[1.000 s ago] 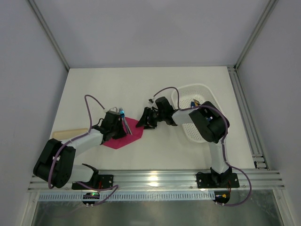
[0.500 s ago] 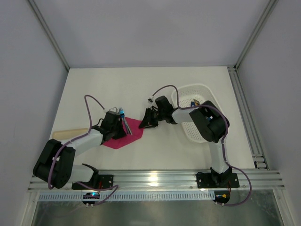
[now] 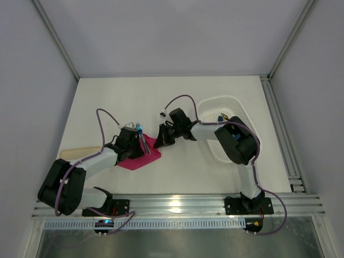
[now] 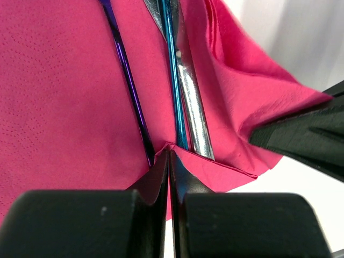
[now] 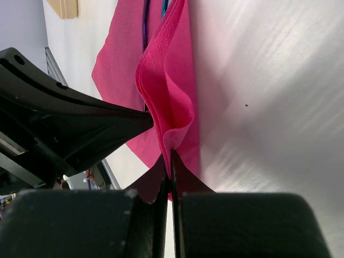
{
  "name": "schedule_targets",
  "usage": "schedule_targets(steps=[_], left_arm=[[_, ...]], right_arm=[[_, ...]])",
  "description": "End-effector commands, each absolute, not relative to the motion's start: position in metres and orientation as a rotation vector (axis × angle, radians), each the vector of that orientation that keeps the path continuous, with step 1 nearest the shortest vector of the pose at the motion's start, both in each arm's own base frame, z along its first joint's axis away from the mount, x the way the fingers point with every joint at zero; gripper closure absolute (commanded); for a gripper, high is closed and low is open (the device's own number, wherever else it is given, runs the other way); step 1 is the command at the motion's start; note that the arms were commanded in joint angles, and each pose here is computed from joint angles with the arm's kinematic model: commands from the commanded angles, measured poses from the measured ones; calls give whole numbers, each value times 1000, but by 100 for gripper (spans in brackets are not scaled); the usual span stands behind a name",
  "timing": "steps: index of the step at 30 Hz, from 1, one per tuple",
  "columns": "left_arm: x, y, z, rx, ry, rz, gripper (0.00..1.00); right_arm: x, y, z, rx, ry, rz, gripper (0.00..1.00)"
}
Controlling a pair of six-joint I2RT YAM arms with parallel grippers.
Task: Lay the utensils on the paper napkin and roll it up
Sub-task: Roll the napkin at the center of the board.
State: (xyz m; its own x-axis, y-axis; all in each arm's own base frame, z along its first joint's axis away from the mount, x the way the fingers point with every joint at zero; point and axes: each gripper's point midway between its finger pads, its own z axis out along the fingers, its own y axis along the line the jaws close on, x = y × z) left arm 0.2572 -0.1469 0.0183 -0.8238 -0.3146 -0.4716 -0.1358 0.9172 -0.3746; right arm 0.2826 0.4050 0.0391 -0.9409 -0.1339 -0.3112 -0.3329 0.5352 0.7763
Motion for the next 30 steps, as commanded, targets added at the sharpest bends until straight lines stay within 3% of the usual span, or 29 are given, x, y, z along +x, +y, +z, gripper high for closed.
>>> schedule_targets(steps=[1,30], left_arm=[[259,-147,20,-331,2511,-453,100],[254,-145,20,-344,2494,-466,100]], right_arm=[[283,418,75,-470,2464,1398,96],[282,468,116,-199,2435,1655,96]])
